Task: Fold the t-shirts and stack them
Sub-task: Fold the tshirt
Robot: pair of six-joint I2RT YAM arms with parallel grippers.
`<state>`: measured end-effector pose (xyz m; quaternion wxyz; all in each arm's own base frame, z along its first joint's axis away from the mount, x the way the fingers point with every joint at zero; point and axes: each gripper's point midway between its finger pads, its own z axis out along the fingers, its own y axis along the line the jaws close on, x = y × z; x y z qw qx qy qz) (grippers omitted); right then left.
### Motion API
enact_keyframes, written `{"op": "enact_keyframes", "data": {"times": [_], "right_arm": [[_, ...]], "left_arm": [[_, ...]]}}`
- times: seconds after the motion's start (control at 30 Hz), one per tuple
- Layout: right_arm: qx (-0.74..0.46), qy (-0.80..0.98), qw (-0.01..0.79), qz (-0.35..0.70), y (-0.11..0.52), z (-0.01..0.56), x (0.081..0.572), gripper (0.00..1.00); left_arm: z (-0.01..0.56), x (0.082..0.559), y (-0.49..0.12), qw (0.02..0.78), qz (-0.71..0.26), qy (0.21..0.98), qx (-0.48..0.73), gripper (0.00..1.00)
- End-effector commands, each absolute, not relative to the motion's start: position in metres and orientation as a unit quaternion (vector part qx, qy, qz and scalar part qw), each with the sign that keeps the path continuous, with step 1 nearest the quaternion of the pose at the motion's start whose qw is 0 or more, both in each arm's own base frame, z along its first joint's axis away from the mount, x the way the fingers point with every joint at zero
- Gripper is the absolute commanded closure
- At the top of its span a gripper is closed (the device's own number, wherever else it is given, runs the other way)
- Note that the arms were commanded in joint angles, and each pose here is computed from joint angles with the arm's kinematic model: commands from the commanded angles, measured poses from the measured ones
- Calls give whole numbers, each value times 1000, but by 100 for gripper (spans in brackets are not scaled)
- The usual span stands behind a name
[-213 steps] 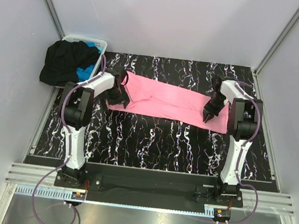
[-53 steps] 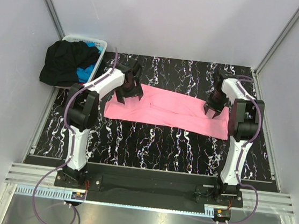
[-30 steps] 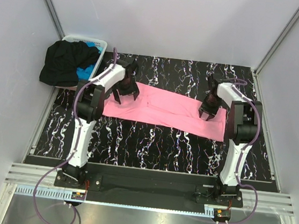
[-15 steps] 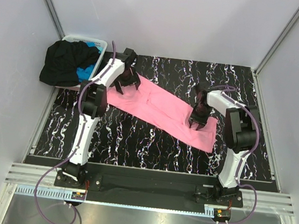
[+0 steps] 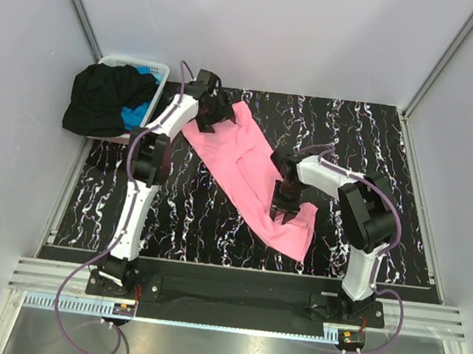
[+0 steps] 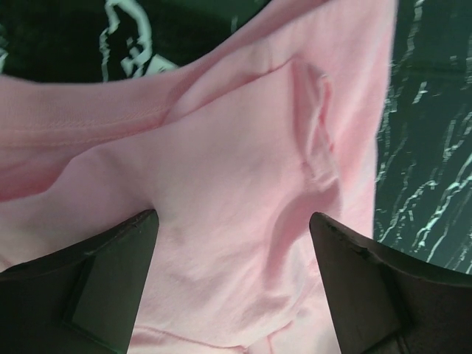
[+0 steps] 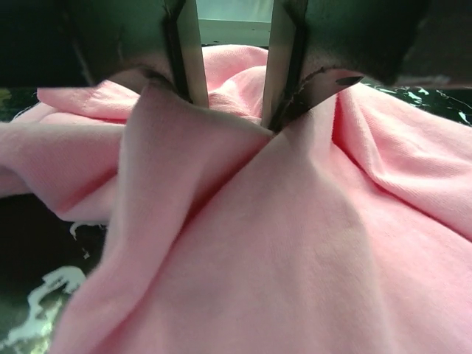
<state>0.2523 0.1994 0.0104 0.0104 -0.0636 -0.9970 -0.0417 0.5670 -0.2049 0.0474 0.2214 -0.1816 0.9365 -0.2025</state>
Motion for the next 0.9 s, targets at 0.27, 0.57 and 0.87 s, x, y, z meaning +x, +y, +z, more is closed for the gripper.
{"op": "enact_keyframes", "data": {"times": [0.27,0.57,0.87], "right_arm": [[-107,-983,-148,-19,181,87,291,60],[-45,-973,-224,-40,195,145,335,51],[-63,-976,-204,-50,189,120,432,50]], "left_arm": [[146,582,-219,340,-274,893,-111,9],[196,544,-216,349,-293,884,-105,9],[160,441,-211,230,-240,933,-140,10]]}}
